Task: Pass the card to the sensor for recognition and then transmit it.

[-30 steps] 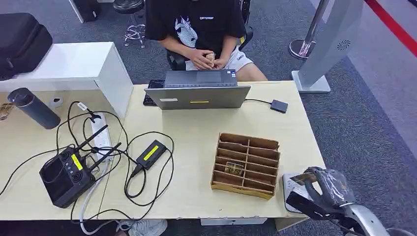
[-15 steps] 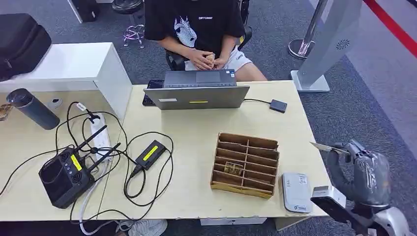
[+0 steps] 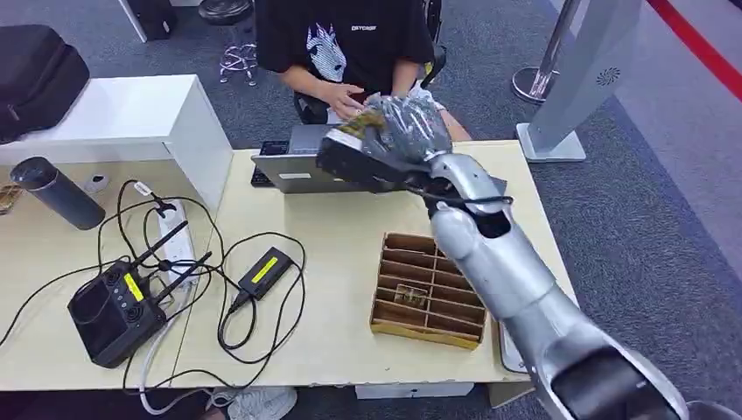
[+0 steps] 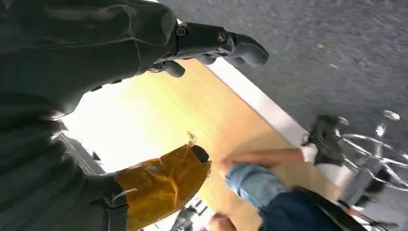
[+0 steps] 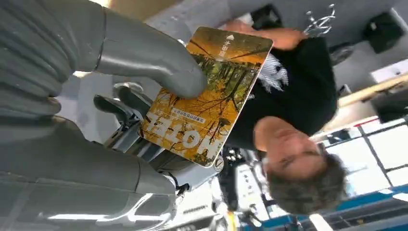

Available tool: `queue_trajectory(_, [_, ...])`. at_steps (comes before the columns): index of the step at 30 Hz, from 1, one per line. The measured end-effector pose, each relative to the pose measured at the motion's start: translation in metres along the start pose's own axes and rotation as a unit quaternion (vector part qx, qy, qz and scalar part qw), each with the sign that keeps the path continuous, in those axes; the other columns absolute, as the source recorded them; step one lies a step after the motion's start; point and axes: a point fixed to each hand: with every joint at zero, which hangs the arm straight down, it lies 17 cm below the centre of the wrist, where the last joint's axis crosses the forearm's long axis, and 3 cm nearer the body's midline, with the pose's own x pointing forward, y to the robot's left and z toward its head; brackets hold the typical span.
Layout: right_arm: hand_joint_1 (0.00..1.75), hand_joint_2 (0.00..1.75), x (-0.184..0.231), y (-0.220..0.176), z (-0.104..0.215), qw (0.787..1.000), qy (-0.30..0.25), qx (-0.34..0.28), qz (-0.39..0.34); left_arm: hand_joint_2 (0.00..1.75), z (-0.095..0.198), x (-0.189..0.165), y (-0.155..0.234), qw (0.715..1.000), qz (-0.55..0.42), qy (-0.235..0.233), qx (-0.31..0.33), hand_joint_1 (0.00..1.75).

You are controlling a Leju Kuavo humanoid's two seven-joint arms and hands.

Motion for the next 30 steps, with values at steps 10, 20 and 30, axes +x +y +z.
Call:
queue_trajectory(10, [1.75,1.75,0.019,0.021,-0.042,0.998,0.018,0.050,0.042,1.75,0.000,-0.007,0.004,1.000,-0.004,0.012,0.004,0.00])
queue_trajectory(20, [1.75,1.75,0.007,0.042,-0.039,0.995,0.035,0.077,0.058,1.75,-0.002,-0.013,0.003,1.000,-0.003,0.016,0.002,0.00])
queue_trajectory(30, [0.00,1.75,-0.008,0.049,-0.036,0.989,0.052,0.087,0.107,1.75,-0.002,-0.015,0.003,1.000,-0.008,0.020,0.001,0.00])
